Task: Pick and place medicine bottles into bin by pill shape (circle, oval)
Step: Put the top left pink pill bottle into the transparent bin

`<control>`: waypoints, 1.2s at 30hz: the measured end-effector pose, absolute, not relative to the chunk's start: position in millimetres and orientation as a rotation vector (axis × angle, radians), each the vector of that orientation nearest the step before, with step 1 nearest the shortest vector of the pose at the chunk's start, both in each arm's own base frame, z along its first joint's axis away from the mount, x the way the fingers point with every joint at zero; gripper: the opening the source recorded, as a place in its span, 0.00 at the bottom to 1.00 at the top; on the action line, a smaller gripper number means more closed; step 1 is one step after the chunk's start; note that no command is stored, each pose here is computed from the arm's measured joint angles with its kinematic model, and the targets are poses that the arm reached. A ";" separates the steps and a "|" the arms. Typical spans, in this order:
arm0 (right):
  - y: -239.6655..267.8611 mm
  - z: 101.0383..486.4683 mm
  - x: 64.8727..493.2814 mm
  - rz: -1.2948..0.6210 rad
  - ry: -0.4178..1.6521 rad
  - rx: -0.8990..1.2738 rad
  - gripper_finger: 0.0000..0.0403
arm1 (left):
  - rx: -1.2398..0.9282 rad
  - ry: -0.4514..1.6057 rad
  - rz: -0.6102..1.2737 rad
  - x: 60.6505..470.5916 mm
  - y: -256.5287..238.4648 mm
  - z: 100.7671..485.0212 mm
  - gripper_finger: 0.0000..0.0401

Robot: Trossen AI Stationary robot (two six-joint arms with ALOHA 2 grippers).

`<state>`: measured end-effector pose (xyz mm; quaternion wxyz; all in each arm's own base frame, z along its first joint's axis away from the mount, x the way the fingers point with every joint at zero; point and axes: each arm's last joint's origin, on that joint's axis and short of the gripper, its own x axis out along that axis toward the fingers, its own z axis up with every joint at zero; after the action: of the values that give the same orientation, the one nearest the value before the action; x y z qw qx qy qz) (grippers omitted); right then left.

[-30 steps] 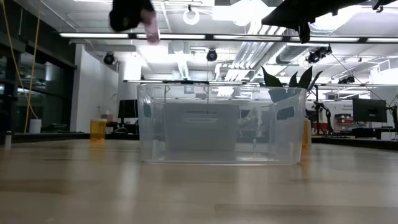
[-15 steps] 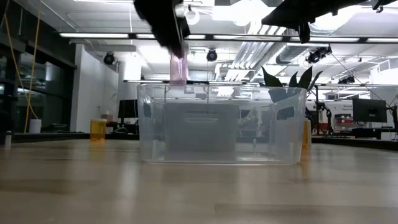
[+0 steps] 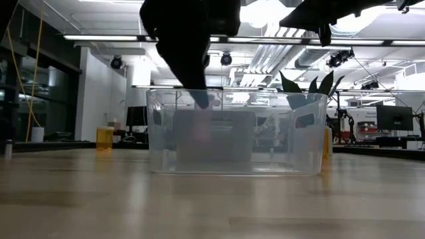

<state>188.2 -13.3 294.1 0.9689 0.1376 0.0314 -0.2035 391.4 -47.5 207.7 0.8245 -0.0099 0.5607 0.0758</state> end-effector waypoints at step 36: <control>-13.3 292.8 188.0 -0.414 0.078 0.275 0.00 | -0.183 1.157 0.109 410.0 -36.9 185.6 0.32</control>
<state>188.0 -13.3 292.8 0.9685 0.1361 0.0384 -0.2047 410.0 -36.9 185.6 0.8318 -0.0865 0.5459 0.0514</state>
